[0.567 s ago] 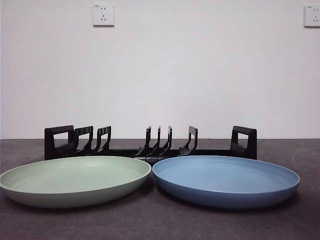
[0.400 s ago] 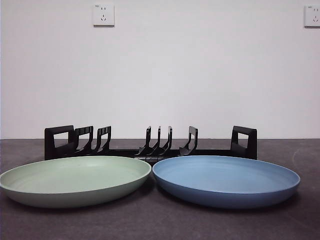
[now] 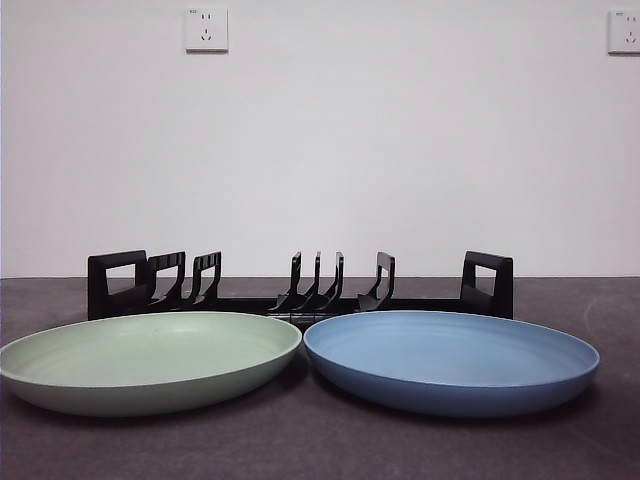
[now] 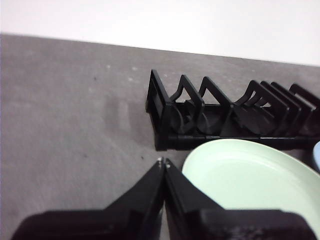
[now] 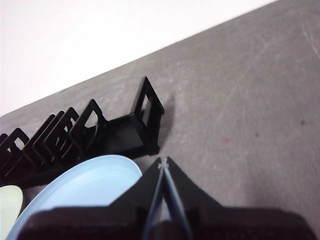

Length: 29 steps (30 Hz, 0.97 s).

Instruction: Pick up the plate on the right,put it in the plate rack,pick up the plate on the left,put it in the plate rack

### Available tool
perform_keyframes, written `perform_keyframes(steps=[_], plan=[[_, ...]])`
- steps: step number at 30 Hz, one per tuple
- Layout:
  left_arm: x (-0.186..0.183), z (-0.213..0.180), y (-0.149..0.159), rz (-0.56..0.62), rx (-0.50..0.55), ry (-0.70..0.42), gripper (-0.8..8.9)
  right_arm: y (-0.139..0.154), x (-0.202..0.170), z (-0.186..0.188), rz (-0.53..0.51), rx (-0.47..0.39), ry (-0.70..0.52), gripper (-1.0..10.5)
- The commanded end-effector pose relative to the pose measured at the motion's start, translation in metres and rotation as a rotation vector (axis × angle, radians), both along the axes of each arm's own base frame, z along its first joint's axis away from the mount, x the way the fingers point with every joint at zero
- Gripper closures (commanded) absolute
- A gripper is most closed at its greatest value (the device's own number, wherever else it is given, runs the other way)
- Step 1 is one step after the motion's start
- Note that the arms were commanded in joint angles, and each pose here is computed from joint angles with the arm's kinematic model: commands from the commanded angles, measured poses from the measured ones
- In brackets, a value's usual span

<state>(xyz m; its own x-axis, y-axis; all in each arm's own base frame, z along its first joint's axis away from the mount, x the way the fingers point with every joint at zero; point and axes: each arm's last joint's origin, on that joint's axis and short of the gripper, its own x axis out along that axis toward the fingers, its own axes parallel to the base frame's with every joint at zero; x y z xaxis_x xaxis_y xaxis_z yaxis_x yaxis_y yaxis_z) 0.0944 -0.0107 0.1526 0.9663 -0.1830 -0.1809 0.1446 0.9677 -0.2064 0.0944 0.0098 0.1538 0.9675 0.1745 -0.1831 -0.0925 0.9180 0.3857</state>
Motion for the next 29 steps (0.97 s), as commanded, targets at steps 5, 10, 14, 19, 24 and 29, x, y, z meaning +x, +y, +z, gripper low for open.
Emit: perform_keyframes(steps=[5, 10, 14, 19, 24, 29], plan=[[0.000, 0.027, -0.002, -0.049, -0.080, 0.061, 8.19, 0.000, 0.003, 0.024, -0.006, 0.033, 0.050, 9.6], [0.008, 0.057, -0.004, -0.104, -0.084, 0.090, 8.19, 0.001, 0.013, 0.048, 0.000, 0.006, 0.110, 9.6], [0.021, 0.079, -0.006, -0.154, -0.081, 0.128, 8.20, 0.002, 0.028, 0.066, 0.009, -0.035, 0.199, 9.6], [0.045, 0.102, -0.010, -0.222, -0.088, 0.189, 8.19, 0.006, 0.054, 0.080, 0.079, -0.054, 0.302, 9.5], [0.072, 0.111, -0.015, -0.305, -0.117, 0.272, 8.18, 0.011, 0.082, 0.083, 0.221, -0.072, 0.428, 9.5], [0.092, 0.108, -0.020, -0.415, -0.165, 0.353, 8.13, 0.016, 0.109, 0.078, 0.360, -0.077, 0.543, 9.4]])
